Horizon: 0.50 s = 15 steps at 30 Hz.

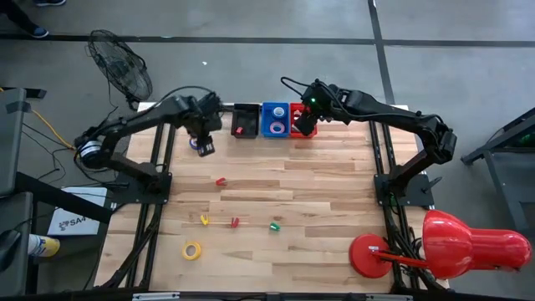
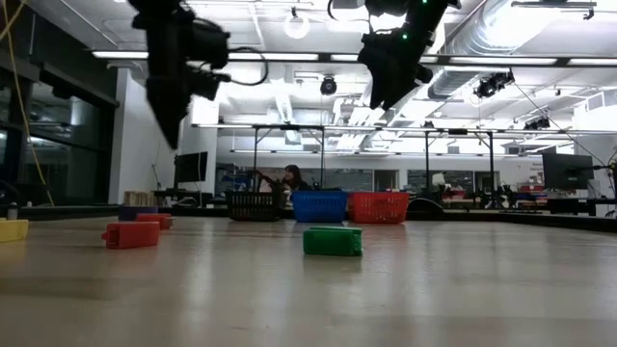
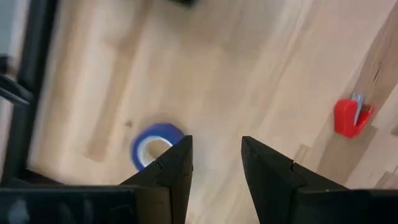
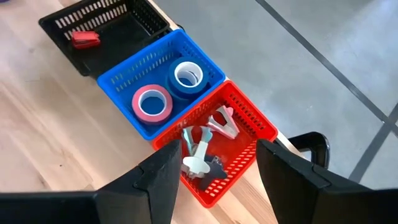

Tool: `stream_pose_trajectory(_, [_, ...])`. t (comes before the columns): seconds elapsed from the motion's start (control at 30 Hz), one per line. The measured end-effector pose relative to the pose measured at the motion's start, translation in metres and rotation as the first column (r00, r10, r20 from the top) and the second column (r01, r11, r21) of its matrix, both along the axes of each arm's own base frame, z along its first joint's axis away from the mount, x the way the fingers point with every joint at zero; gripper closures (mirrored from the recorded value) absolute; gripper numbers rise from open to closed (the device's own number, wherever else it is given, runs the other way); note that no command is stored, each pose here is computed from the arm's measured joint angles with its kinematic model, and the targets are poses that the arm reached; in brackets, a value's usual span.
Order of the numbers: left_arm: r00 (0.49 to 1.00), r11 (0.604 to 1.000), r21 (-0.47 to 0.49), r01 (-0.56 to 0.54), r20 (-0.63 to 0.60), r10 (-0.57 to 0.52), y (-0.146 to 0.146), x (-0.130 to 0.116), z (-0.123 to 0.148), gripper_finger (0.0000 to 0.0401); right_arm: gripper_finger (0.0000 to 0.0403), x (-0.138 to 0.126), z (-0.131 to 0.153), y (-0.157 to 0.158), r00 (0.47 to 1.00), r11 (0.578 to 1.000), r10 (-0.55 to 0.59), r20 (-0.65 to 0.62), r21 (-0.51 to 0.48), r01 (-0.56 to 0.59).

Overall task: Pick and place Stapler, Stapler remover, tape
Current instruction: Put the dark blue tape into the blue bin

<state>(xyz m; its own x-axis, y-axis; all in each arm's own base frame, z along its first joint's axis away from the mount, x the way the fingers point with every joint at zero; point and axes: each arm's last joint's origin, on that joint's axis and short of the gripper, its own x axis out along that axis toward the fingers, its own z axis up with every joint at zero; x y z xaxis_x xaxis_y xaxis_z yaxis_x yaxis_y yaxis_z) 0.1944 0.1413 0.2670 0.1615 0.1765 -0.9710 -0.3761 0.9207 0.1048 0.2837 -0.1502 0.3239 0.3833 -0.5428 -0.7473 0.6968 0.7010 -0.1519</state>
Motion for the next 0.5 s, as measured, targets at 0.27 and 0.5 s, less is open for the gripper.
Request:
stream_pose_trajectory(0.27, [0.998, 1.000, -0.013, 0.010, -0.057, -0.011, -0.010, -0.015, -0.051, 0.0266, 0.0203, 0.000, 0.000, 0.000, 1.000, 1.000, 0.019, -0.009, -0.006, -0.019])
stream_pose_trajectory(0.5, [0.997, 0.999, 0.002, -0.035, -0.062, 0.035, -0.002, -0.025, -0.065, 0.0213, 0.0203, 0.001, 0.000, 0.001, 0.999, 0.999, 0.038, 0.002, 0.015, -0.038])
